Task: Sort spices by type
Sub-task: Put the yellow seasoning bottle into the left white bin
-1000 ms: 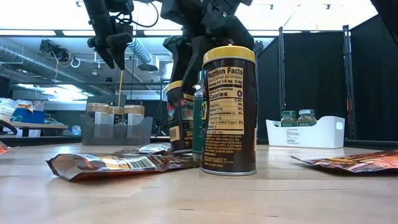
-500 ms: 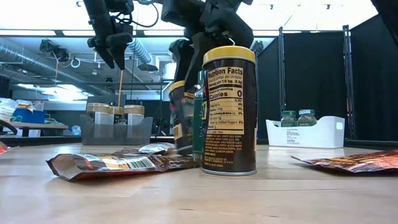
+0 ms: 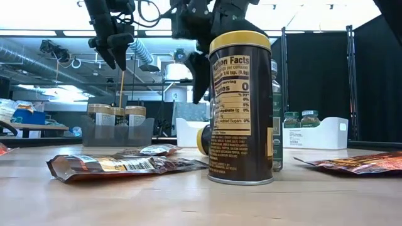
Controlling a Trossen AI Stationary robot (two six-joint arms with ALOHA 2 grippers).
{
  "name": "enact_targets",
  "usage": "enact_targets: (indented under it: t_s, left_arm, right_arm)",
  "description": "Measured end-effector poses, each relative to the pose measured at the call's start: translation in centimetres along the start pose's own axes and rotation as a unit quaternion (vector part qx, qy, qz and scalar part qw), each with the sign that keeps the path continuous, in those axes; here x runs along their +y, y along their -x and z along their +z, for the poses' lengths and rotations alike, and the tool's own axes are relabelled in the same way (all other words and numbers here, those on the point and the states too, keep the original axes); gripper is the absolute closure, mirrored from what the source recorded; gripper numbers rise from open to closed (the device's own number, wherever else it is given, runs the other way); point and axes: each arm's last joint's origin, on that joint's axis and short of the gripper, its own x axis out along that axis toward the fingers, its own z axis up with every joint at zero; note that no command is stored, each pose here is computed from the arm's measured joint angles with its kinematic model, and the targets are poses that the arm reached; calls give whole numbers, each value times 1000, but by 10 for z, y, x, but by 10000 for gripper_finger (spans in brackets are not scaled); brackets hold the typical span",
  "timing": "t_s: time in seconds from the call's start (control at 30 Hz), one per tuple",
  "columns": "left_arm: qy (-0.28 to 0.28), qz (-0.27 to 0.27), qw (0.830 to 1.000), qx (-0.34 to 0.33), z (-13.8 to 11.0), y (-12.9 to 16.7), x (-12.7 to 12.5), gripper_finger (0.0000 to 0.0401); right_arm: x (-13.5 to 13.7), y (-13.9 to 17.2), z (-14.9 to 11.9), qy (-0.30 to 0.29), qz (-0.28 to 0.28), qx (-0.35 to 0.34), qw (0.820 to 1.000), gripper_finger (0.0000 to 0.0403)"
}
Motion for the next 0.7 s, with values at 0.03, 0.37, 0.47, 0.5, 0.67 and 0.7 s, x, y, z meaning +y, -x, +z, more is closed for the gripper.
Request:
enact_targets:
  t_s: [0.03,0.37,0.47,0.5,0.67,0.7]
  left_arm:
    - [0,0,1000,0,0,0,0,64]
    - [1,0,1000,-4,1,0,0,64]
    - [-3,0,1000,-4,1,0,0,64]
    - [-7,0,1000,-4,1,0,0,64]
    - [-10,0,1000,-4,1,0,0,64]
    - [-10,0,1000,-4,1,0,0,64]
  right_arm:
    - [-3,0,-4,-43,12,10,999,101]
    - [-7,0,-10,-273,63,29,959,95]
    - [-4,-4,-6,-294,26,9,956,93]
    - [-5,-4,-6,-302,19,9,953,92]
    - [-6,-9,-6,-339,13,-3,941,92]
    - [-6,-11,-7,-347,11,-2,938,92]
